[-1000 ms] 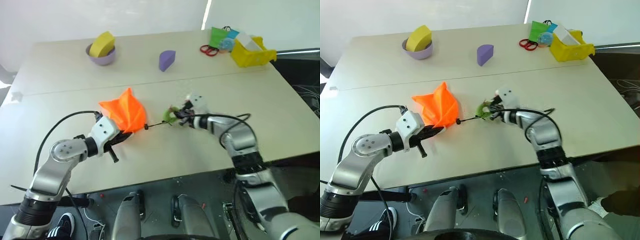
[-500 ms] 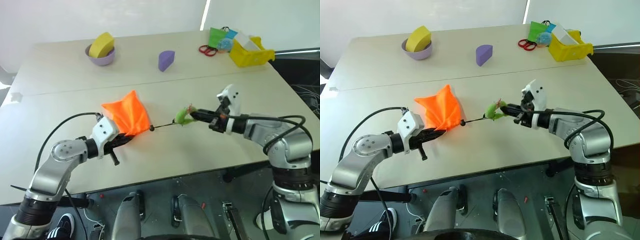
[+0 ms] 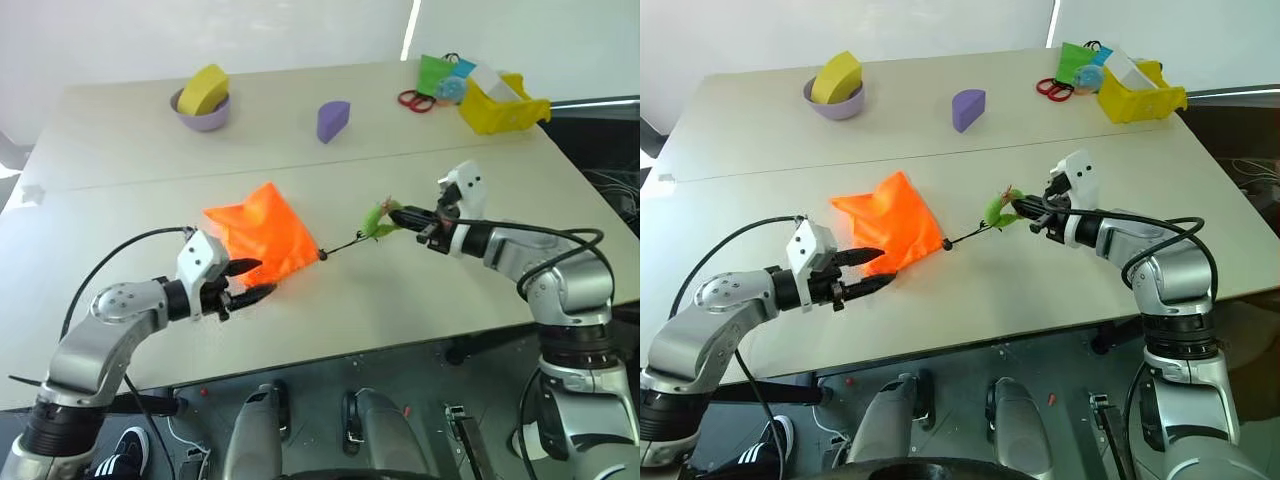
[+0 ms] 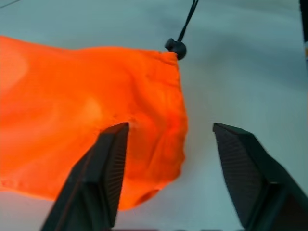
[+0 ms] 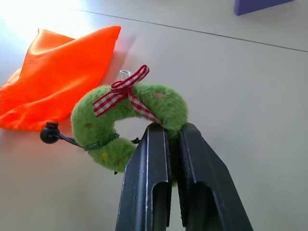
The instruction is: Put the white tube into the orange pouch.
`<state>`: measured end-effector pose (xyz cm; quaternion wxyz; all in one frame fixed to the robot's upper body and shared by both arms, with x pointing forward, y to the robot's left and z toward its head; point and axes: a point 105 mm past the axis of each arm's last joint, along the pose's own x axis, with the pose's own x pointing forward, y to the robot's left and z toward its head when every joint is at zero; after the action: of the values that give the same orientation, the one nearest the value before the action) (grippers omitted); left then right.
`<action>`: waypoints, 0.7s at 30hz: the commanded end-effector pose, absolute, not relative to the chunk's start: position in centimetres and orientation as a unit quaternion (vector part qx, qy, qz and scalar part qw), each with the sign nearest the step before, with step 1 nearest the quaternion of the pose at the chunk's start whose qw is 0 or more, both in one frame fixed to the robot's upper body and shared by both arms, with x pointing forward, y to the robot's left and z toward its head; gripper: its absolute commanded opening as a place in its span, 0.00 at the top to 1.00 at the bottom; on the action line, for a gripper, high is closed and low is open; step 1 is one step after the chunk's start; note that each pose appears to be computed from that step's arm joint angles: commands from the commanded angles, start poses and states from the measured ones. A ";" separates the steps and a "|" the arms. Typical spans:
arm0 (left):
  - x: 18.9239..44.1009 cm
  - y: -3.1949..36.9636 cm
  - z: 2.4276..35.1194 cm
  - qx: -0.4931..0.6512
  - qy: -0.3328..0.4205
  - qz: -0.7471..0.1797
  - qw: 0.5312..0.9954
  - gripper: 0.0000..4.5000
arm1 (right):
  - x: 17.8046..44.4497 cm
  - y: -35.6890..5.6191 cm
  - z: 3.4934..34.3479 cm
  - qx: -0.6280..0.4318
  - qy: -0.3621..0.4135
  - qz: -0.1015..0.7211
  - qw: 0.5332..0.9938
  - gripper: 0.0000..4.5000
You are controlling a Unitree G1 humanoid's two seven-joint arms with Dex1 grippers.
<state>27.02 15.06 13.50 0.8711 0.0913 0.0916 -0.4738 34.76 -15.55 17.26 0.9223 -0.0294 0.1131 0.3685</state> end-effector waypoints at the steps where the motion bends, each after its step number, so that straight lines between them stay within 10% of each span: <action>1: 26.1 16.0 16.0 0.068 0.060 -0.487 0.869 0.37 | 33.5 -15.7 20.1 -0.033 0.066 0.402 0.913 1.00; 12: 25.9 18.8 15.3 0.061 0.057 -0.469 0.879 0.37 | 30.6 -14.8 23.1 0.041 0.044 0.486 0.872 1.00; 21: 28.5 11.7 17.0 0.133 -0.063 -0.503 0.852 0.37 | 32.3 -14.3 20.9 -0.004 0.054 0.447 0.893 1.00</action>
<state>28.48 12.96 16.57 0.8636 0.0886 -0.0343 -0.4952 31.97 -14.15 19.41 0.8855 0.0081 0.0887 0.4559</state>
